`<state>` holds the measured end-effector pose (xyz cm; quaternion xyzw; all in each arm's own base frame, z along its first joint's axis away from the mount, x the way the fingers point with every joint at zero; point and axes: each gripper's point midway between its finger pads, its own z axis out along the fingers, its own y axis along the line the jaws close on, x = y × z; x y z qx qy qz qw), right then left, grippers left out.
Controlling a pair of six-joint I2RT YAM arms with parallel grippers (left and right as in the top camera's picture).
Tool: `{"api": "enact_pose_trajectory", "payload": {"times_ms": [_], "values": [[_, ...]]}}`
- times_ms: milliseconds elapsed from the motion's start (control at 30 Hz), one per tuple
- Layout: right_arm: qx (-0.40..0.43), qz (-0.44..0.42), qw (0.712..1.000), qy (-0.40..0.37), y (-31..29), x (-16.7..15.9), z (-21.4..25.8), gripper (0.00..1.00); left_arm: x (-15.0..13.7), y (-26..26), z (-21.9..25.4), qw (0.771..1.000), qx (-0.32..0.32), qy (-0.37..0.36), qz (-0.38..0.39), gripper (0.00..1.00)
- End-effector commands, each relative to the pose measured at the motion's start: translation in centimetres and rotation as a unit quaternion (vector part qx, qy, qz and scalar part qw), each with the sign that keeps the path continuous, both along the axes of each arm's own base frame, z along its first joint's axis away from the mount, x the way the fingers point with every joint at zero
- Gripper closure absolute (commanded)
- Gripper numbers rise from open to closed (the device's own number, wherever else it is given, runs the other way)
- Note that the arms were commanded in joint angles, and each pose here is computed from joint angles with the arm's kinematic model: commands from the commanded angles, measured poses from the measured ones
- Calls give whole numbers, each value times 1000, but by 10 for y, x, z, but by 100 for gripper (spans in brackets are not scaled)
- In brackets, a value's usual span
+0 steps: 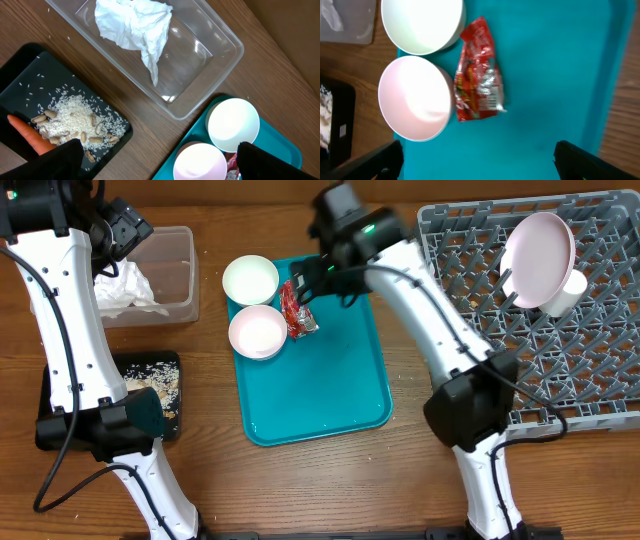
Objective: Sort waste into correct bins and load items into the dishwasher rack
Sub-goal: 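Reach the right gripper to the pink bowl and grasp its rim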
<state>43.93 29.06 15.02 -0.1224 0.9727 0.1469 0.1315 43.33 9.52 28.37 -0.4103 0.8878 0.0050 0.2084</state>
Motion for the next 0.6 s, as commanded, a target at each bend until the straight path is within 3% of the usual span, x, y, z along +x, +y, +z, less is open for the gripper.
{"api": "enact_pose_trajectory", "payload": {"times_ms": [0, 100, 567], "values": [[2, -33, 999, 29, 15, -12, -25, 0, 2, -1, -5, 1000, 1, 8, -11, 0], [7, -14, 999, 38, 33, -25, -40, 0, 1, -1, -5, 1000, 1, 8, -11, 0], [24, -47, 995, 84, 72, -61, -75, 33, 2, -1, -5, 1000, 1, 8, -11, 0]]}}
